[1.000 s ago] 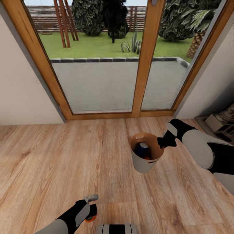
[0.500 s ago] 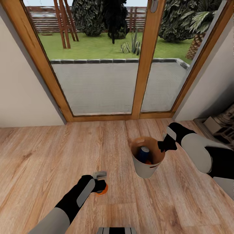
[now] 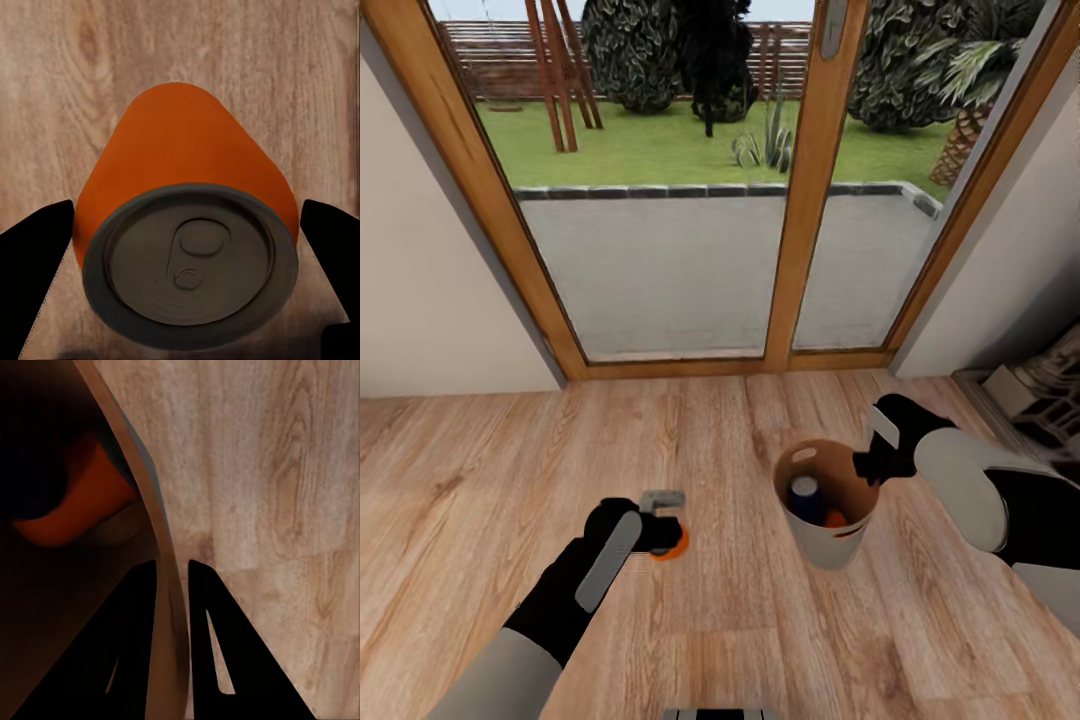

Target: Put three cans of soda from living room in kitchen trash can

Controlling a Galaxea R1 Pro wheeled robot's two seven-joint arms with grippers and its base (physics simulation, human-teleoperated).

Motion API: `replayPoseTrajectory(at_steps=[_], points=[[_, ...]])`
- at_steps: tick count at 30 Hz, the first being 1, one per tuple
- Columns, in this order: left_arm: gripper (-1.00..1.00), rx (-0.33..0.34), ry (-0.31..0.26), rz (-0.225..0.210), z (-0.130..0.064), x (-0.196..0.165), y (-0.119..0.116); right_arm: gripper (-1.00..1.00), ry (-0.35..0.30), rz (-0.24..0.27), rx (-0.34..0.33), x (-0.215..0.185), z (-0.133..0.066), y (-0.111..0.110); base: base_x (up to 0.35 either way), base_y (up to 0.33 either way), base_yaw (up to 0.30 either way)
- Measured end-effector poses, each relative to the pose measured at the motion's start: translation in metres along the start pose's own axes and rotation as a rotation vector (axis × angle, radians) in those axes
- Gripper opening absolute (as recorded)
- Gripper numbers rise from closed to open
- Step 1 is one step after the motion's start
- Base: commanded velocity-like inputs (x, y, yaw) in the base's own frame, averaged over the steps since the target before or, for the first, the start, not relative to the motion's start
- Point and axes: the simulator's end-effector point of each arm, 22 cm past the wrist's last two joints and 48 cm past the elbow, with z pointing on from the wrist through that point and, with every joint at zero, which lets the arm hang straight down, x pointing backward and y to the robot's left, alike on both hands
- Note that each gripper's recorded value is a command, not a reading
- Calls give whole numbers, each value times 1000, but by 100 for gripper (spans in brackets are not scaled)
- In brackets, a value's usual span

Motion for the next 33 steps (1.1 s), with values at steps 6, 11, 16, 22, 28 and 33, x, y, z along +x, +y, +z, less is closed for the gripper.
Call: replayPoseTrajectory(at_steps=[6,11,16,22,28,33], points=[[-100,50,-54,32,-46,-33,-14,-100,-2,4,-6,5,-3,2,0,0,0],[-100,145,-145,6,-87,-67,-37,-100,-2,-14,22,5,-13,-5,0,0,0],[-100,215,-150,-18,-107,-74,-45,-100,-8,22,10,6,-17,-2,0,0,0],[-100,269,-159,-28,-128,-82,-58,-100,-37,-28,132,3,-26,-24,0,0,0],[-100,288,-188,-18,-151,-94,-66,-100,-39,21,74,4,-33,-12,0,0,0],[-100,356,-188,-32,-170,-98,-83,-100,-87,-18,209,-1,-42,-29,0,0,0]])
